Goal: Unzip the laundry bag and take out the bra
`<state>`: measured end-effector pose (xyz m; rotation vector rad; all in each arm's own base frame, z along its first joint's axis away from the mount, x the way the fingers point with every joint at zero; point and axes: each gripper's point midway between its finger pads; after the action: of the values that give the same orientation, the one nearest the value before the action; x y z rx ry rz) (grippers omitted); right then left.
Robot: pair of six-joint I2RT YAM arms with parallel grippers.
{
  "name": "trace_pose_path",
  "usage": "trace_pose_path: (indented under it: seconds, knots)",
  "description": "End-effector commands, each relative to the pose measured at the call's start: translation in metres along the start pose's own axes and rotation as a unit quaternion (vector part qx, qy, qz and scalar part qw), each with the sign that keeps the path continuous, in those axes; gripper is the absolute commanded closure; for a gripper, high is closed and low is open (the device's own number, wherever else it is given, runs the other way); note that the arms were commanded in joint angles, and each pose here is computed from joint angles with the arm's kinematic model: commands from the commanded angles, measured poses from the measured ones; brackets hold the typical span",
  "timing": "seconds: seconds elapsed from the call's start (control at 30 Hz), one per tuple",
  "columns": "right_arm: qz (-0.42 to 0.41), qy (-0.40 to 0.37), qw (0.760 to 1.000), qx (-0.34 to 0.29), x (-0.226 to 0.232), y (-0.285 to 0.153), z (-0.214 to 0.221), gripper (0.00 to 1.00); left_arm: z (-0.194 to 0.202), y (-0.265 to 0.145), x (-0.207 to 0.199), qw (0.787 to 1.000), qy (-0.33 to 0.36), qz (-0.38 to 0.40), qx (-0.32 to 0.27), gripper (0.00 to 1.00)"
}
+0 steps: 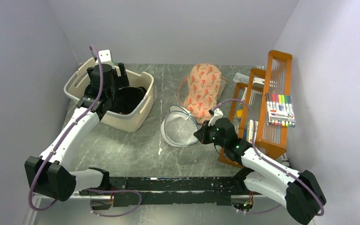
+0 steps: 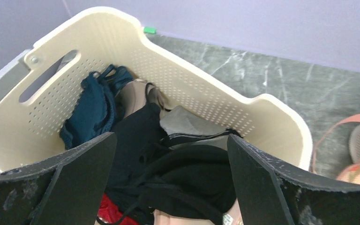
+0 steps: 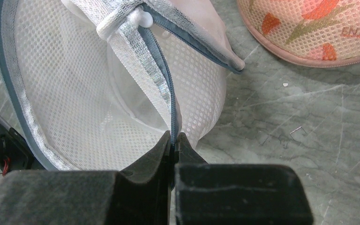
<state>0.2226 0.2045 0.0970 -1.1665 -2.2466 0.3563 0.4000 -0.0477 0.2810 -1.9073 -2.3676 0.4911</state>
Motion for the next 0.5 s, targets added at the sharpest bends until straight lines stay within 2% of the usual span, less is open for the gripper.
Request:
trace_pose_path:
  seconds: [0.0,0.13,0.27,0.37,0.47]
  knots:
    - [-0.012,-0.010,1.000,-0.018,0.008,0.001,-0.016,1.00,-0.011,-0.011,-0.028,0.996,-0.005,0.090,-0.009,0.00]
    - [-0.017,-0.008,1.000,-0.019,0.011,0.002,-0.018,1.00,-0.001,-0.019,-0.068,0.979,0.014,0.203,0.023,0.00]
    - [-0.033,-0.003,0.999,-0.021,0.018,0.001,-0.021,1.00,0.013,-0.031,-0.105,0.950,0.016,0.307,0.057,0.00]
    - [-0.063,0.010,0.997,-0.031,0.033,-0.004,-0.033,1.00,0.019,-0.038,-0.121,0.935,0.016,0.347,0.075,0.00]
    - [-0.101,0.037,0.994,-0.033,0.052,-0.008,-0.044,1.00,0.022,-0.039,-0.124,0.932,0.018,0.352,0.082,0.00]
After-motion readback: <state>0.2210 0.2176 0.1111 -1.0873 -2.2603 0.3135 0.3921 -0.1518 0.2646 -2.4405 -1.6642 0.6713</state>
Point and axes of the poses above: each gripper's point midway between its finger pads, its own y axis out along the fingers, its own x axis along the line the jaws close on, z = x × y, and after that the axes turned 6 degrees about -y, right-handed
